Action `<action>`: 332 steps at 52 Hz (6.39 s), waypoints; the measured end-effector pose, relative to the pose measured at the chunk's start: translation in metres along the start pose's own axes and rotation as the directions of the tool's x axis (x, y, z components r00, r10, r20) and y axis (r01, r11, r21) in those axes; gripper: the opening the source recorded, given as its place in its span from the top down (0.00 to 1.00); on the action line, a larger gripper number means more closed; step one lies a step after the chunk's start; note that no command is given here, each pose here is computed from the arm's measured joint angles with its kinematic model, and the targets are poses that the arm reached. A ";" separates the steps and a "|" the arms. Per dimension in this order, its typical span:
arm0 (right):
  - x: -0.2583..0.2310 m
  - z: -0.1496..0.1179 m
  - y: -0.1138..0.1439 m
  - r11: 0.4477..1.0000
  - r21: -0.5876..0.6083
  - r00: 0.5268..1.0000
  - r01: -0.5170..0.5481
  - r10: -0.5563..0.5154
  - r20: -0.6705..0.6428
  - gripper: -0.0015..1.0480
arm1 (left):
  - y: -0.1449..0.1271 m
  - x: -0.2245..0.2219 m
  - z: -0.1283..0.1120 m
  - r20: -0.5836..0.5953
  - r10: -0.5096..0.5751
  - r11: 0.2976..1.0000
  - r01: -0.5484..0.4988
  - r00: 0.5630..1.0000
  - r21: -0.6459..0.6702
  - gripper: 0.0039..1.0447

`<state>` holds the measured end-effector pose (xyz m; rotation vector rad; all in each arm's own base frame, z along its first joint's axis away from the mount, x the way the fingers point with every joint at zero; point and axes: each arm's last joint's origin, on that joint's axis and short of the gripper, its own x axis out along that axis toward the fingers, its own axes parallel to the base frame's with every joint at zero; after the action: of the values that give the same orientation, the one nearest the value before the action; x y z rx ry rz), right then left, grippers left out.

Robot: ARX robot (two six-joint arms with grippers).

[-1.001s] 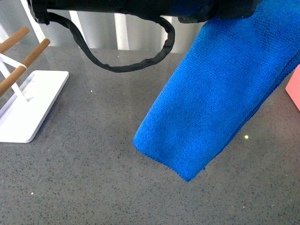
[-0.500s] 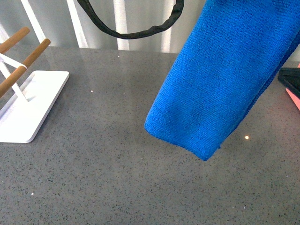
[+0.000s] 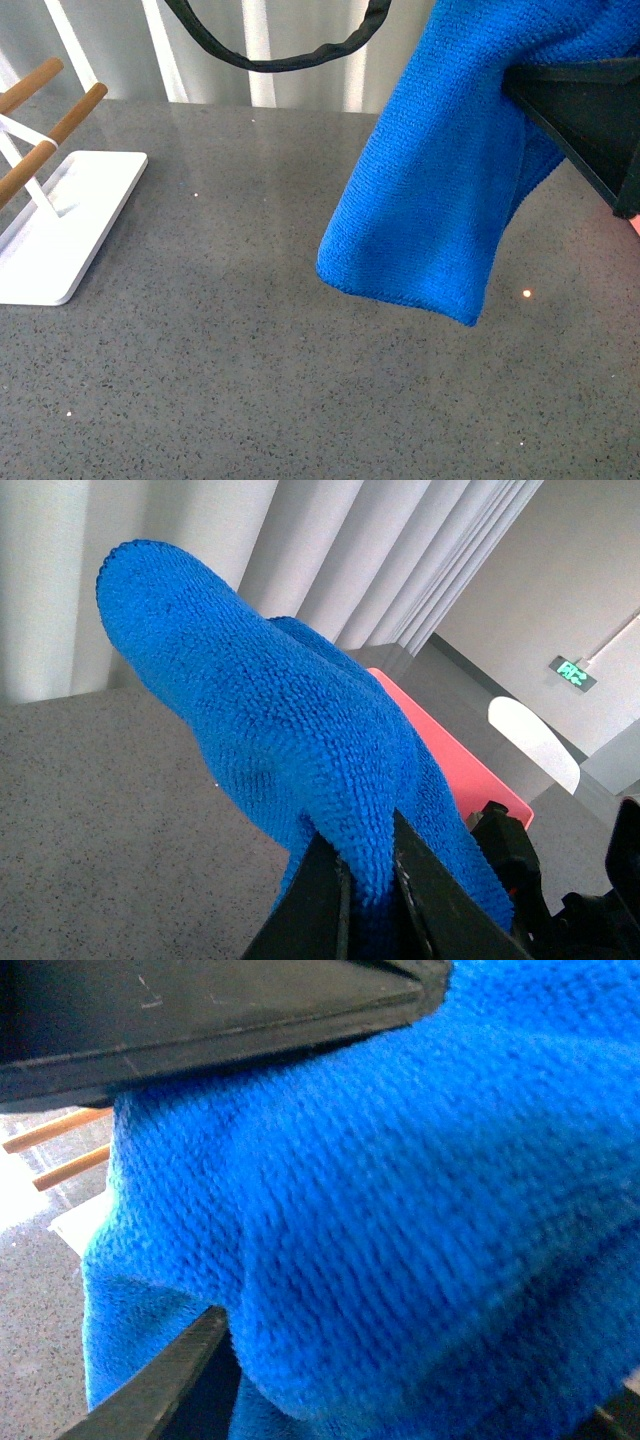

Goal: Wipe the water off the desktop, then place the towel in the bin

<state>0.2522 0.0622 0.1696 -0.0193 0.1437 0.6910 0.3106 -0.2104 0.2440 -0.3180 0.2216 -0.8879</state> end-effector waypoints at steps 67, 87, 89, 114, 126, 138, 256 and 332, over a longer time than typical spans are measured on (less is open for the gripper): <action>-0.034 0.045 -0.048 0.981 0.074 0.975 0.177 -0.185 0.123 0.96 | 0.053 -0.197 0.010 -0.059 0.421 0.905 -0.423 0.905 -0.044 0.06; -0.032 0.039 -0.051 0.978 0.092 0.974 0.189 -0.198 0.106 0.96 | 0.028 -0.299 -0.017 0.309 0.730 0.614 -0.784 0.610 0.096 0.33; -0.033 0.039 -0.052 0.977 0.092 0.973 0.194 -0.203 0.106 0.96 | 0.026 -0.297 -0.021 0.313 0.731 0.607 -0.787 0.607 0.110 0.38; -0.033 0.037 -0.043 0.976 0.100 0.976 0.193 -0.201 0.084 0.96 | 0.010 -0.284 -0.073 0.321 0.743 0.568 -0.807 0.587 0.162 0.97; -0.031 0.036 -0.040 0.976 0.096 0.977 0.193 -0.200 0.072 0.96 | 0.005 -0.282 -0.083 0.318 0.722 0.593 -0.786 0.615 0.174 0.97; -0.030 0.036 -0.039 0.976 0.096 0.977 0.195 -0.202 0.070 0.96 | 0.004 -0.284 -0.089 0.318 0.723 0.592 -0.787 0.613 0.173 0.97; 0.007 -0.100 -0.079 0.915 -0.039 0.726 0.401 -0.344 -0.596 0.96 | -0.004 -0.293 -0.099 0.337 0.715 0.591 -0.787 0.612 0.176 0.06; 0.174 -0.109 -0.046 0.996 -0.084 0.831 -0.009 -0.039 -0.556 0.96 | -0.004 -0.293 -0.099 0.337 0.715 0.591 -0.787 0.612 0.176 0.06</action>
<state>0.4006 0.1302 0.0365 -0.3061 0.6801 0.6590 0.0965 0.0000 0.1709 -0.0044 -0.0196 -0.0004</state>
